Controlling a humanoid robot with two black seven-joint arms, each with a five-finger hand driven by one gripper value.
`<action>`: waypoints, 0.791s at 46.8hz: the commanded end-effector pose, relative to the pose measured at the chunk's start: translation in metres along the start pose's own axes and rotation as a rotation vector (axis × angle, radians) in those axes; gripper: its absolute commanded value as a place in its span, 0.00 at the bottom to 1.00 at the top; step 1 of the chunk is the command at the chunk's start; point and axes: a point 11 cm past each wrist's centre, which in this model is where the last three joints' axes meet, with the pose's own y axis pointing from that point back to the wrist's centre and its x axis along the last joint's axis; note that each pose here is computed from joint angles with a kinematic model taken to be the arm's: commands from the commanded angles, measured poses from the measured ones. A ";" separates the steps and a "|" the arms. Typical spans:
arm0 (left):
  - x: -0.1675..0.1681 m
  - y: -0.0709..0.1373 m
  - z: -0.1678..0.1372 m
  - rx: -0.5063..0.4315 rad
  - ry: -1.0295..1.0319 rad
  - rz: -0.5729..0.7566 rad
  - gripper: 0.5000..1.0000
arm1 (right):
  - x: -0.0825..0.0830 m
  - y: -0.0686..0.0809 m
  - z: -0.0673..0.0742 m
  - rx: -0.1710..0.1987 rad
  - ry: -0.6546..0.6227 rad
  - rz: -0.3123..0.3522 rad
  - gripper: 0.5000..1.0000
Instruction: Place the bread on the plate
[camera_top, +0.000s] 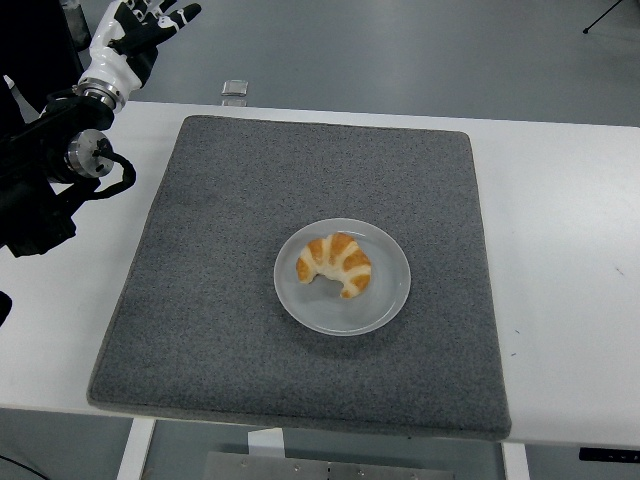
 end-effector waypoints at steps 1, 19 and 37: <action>0.008 0.002 0.001 -0.015 0.046 0.041 1.00 | 0.000 0.000 0.000 0.001 0.000 0.000 0.91; 0.000 0.011 -0.049 0.115 0.175 0.148 1.00 | 0.000 0.000 0.000 0.001 0.000 0.000 0.90; 0.010 0.018 -0.058 0.099 0.302 0.239 1.00 | 0.000 0.000 0.000 0.000 0.003 0.000 0.90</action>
